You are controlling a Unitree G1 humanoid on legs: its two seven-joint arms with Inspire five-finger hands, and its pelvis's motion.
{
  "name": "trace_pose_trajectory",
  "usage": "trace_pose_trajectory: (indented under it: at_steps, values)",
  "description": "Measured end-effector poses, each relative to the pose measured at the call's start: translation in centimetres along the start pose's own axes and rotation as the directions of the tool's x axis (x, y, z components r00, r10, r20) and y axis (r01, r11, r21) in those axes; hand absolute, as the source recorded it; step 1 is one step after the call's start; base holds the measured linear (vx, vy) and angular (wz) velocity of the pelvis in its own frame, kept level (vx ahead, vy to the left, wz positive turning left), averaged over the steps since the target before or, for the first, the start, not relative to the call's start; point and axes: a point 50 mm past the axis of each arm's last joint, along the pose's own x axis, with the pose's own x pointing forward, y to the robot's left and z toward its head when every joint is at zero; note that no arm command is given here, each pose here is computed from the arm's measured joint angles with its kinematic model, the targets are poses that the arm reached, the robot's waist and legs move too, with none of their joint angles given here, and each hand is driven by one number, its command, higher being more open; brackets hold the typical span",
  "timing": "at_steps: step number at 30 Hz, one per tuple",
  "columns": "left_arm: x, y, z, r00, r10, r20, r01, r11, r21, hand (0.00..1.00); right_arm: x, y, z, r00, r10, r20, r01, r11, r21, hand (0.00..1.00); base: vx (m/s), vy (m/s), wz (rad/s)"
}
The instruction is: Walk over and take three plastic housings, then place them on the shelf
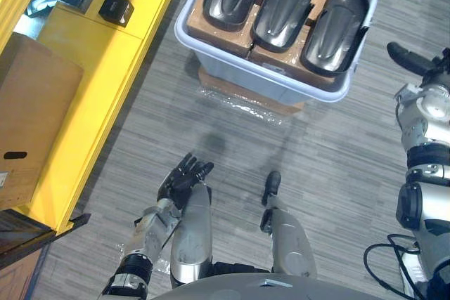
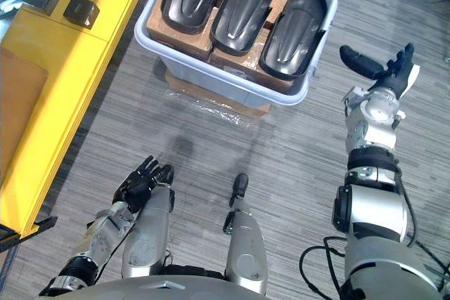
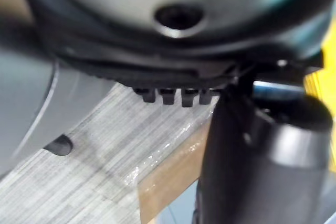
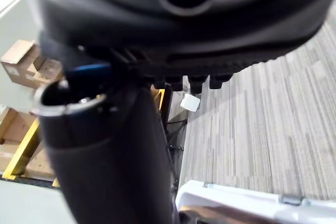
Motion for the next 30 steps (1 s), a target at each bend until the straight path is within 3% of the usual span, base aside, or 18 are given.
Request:
trace_pose_trajectory:
  at_steps: [5, 20, 21, 30]
  values:
    - [0.7, -1.0, 0.1, 0.999, -0.040, 0.029, 0.042, 0.996, -0.074, 1.00, 0.9, 0.3, 3.4, 0.999, 0.008, 0.049, -0.004, 0.997, -0.074, 1.00, -0.01, 0.019, 0.03]
    - [1.6, -2.9, -0.2, 0.994, -0.073, 0.080, 0.086, 0.981, -0.172, 1.00, 1.5, 2.2, 6.5, 0.999, 0.019, -0.025, -0.026, 0.958, -0.287, 1.00, -0.02, -0.001, 0.11]
    - [1.5, -2.9, -0.2, 0.995, -0.067, 0.078, 0.080, 0.981, -0.178, 1.00, 1.5, 2.0, 6.9, 1.000, 0.011, -0.020, -0.016, 0.956, -0.292, 0.00, -0.01, 0.006, 0.10]
    - [1.5, -3.0, -0.5, 0.993, -0.055, 0.102, 0.075, 0.976, -0.205, 1.00, 2.4, -1.9, 9.2, 0.996, -0.092, 0.016, 0.089, 0.874, -0.477, 0.00, -0.01, 0.004, 0.14]
